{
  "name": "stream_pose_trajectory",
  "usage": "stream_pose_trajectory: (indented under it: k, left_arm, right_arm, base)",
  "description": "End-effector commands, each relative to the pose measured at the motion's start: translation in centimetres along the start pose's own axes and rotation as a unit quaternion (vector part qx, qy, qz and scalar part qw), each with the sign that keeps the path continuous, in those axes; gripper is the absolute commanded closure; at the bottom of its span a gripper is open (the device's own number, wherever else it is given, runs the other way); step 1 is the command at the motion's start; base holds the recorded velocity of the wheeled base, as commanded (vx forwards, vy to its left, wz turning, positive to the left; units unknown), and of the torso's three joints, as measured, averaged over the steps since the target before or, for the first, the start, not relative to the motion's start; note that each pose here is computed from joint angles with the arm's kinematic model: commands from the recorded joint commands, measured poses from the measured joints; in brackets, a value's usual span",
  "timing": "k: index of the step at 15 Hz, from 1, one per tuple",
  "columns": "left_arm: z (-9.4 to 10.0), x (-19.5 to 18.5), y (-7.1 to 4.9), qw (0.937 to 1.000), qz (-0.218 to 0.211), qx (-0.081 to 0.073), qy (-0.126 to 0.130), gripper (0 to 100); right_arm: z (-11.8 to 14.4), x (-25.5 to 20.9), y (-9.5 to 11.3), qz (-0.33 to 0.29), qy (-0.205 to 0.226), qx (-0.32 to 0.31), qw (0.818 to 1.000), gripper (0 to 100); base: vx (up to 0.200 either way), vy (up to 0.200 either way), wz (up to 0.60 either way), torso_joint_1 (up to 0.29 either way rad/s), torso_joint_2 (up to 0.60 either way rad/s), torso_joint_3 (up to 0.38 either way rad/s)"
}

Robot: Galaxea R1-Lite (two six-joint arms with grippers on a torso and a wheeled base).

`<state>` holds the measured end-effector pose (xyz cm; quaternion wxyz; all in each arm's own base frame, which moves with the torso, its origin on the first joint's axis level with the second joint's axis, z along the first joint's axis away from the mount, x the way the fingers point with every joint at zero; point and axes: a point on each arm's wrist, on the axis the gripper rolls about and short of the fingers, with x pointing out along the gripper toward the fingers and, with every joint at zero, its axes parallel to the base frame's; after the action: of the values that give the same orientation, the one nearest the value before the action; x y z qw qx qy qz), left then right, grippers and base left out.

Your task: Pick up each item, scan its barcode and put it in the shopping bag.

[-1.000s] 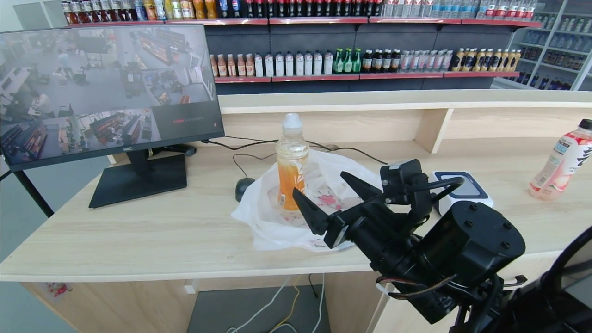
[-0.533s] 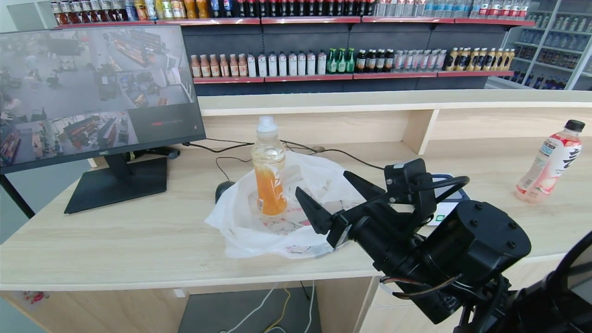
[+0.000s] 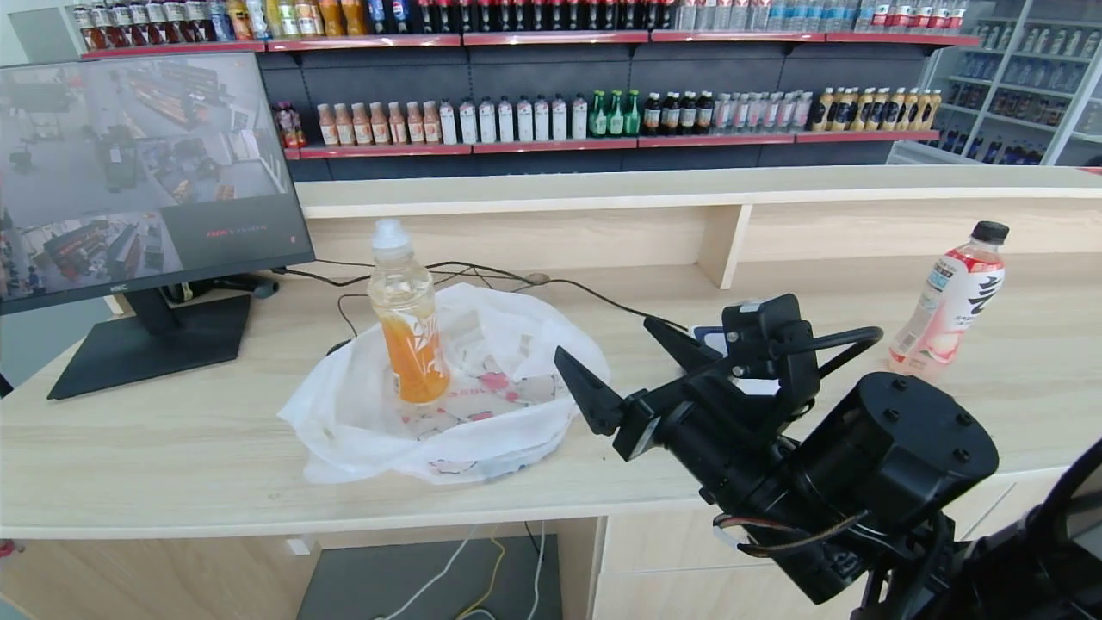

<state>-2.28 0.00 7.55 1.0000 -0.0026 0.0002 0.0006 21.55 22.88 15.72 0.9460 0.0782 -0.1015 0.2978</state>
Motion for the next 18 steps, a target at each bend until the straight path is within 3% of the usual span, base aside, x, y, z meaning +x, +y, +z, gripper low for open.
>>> stream_pose_trajectory:
  k: [1,18]
  left_arm:
    - [0.0,0.0,0.0,1.0000,0.000,-0.001,0.000,0]
    - [0.0,0.0,0.0,1.0000,0.000,-0.001,0.000,0]
  right_arm:
    - [0.0,0.0,0.0,0.000,-0.001,0.000,1.000,0]
    - [0.2,-1.2,0.0,0.004,0.009,-0.002,1.000,0]
  base:
    - [0.000,-0.200,0.00,0.002,0.00,0.007]
    - [0.000,-0.188,0.00,0.002,0.00,0.002]
